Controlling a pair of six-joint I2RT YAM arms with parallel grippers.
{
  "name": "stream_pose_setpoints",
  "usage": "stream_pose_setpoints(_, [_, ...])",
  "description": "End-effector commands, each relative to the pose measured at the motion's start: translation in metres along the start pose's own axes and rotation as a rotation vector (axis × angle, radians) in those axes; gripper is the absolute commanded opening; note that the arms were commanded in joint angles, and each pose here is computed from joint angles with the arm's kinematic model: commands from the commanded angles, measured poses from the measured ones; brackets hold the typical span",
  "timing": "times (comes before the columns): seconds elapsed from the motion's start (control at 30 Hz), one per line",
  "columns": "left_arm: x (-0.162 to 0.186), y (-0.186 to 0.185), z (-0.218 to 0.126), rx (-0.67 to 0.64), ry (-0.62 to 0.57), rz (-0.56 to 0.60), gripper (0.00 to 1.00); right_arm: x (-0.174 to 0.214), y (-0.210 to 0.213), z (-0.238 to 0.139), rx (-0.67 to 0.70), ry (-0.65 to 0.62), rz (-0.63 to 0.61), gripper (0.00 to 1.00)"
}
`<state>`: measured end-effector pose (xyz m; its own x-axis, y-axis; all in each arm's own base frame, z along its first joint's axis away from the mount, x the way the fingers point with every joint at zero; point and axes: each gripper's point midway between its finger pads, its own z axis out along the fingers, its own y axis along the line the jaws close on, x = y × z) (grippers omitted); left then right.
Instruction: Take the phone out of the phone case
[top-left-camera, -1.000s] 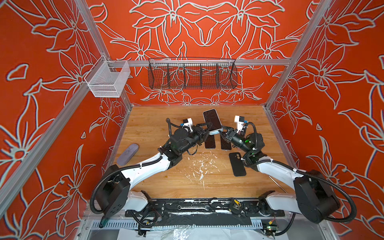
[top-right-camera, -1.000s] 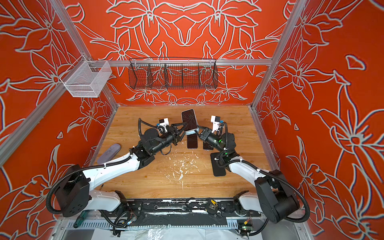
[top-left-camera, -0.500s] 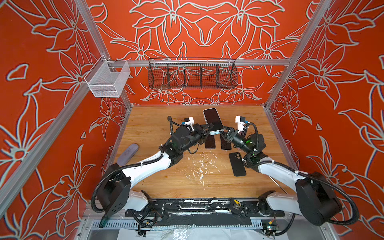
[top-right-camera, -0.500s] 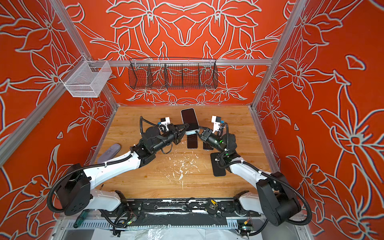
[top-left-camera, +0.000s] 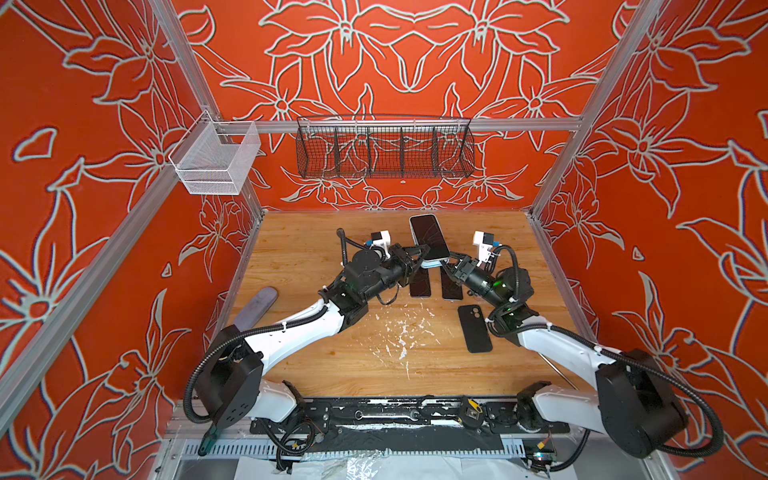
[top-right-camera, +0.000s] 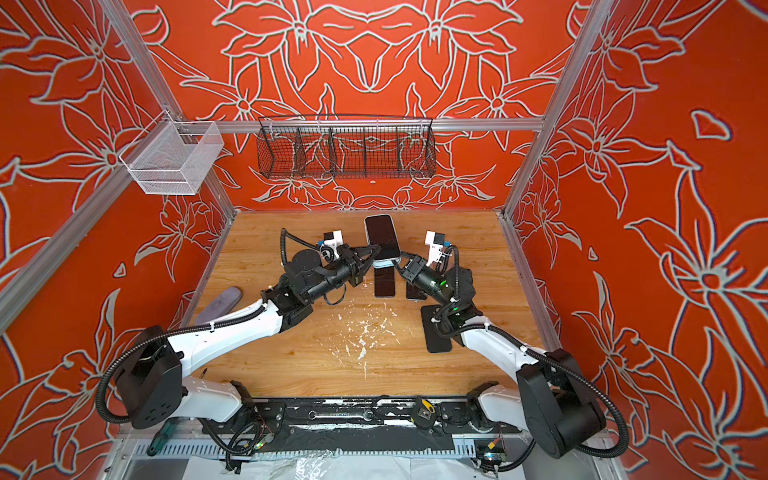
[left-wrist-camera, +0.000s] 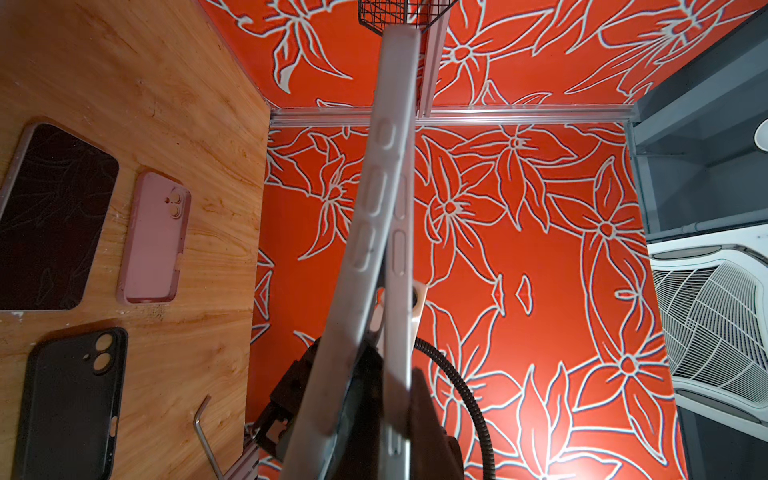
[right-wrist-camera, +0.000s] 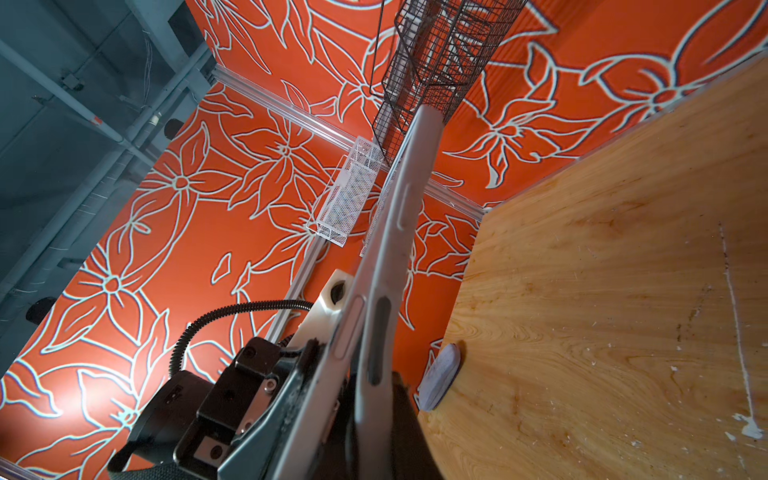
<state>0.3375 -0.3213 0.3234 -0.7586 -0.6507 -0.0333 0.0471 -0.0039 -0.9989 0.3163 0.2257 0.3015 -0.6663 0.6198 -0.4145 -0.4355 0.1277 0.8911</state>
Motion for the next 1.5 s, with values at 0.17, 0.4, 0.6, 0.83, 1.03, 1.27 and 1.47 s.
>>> stream_pose_setpoints(0.17, [0.003, -0.068, -0.002, 0.197, 0.017, 0.029, 0.00, 0.011, -0.005, 0.001, 0.048, 0.057, -0.047, 0.01])
stream_pose_setpoints(0.4, [0.012, -0.113, 0.000, 0.251, 0.069, 0.062, 0.00, 0.007, -0.033, -0.004, 0.219, 0.037, -0.089, 0.01])
stream_pose_setpoints(0.6, [0.023, -0.125, -0.005, 0.287, 0.136, 0.016, 0.00, -0.003, -0.047, -0.004, 0.296, 0.004, -0.115, 0.01])
stream_pose_setpoints(0.83, [0.026, -0.124, -0.021, 0.290, 0.138, 0.003, 0.00, -0.001, -0.070, -0.001, 0.337, 0.007, -0.093, 0.01])
stream_pose_setpoints(1.03, [0.028, -0.118, -0.040, 0.246, 0.109, 0.030, 0.00, -0.003, -0.075, -0.001, 0.359, 0.007, -0.116, 0.01])
stream_pose_setpoints(1.27, [0.031, -0.101, -0.058, 0.214, 0.087, 0.032, 0.00, -0.008, -0.081, -0.005, 0.386, -0.006, -0.134, 0.01])
stream_pose_setpoints(1.47, [0.033, -0.095, -0.067, 0.204, 0.087, 0.035, 0.00, -0.007, -0.088, -0.003, 0.392, -0.009, -0.117, 0.01])
